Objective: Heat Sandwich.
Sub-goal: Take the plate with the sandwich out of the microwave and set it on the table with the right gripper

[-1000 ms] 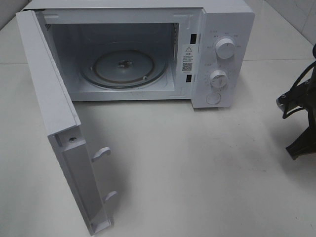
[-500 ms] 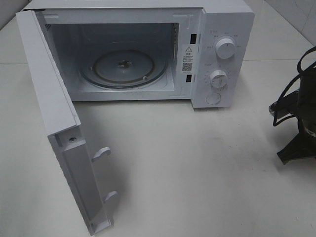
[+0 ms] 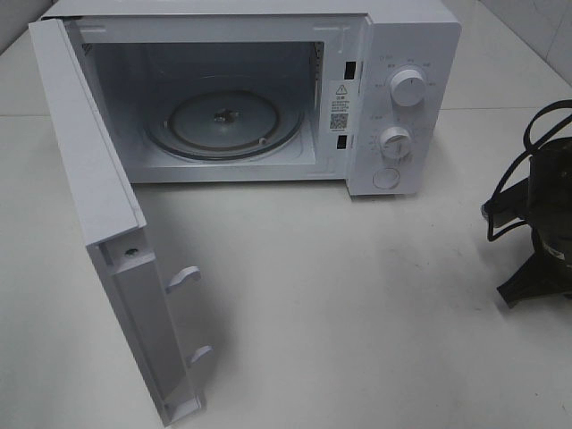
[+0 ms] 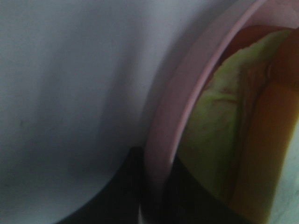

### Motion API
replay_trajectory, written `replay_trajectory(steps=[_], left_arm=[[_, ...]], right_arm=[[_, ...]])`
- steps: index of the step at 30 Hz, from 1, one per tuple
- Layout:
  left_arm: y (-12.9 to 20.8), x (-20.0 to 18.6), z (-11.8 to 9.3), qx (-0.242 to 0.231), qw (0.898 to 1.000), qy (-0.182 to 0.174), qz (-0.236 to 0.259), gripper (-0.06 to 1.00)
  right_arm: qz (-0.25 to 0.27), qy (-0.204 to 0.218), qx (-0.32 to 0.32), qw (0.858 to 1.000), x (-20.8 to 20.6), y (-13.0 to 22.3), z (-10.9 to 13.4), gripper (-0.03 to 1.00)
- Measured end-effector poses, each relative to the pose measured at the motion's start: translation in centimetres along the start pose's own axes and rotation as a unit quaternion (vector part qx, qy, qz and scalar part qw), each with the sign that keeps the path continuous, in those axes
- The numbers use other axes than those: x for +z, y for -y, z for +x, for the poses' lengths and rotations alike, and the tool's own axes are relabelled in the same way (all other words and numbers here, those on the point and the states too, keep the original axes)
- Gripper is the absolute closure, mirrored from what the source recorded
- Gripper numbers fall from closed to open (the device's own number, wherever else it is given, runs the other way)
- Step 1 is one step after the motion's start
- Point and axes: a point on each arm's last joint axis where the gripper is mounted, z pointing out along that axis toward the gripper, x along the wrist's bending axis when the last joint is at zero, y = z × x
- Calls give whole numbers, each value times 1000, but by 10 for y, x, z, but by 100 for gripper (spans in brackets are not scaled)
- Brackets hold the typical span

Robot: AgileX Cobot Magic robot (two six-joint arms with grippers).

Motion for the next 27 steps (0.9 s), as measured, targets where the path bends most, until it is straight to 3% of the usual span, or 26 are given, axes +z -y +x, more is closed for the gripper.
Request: replay_trajectory(steps=[10,15,20,23,25,27], left_arm=[[0,0,0,0,1000,0,0,-5],[0,0,0,0,1000,0,0,-5],[0,0,0,0,1000,0,0,-5],[0,0,0,0,1000,0,0,-5],[0,0,0,0,1000,0,0,-5],[0,0,0,0,1000,0,0,-5]], right_arm=[[2,-2,3,1000,0,0,0,85],[6,-6,16,1000,-2,1,0,78],[1,-17,41,999,-12,1,-5,66],[-7,-31,40,999,-23,2,-10,51],[-8,-36,41,998,-25,2,-11,47],[-14,-50,38,998,-35,4,-15,35]])
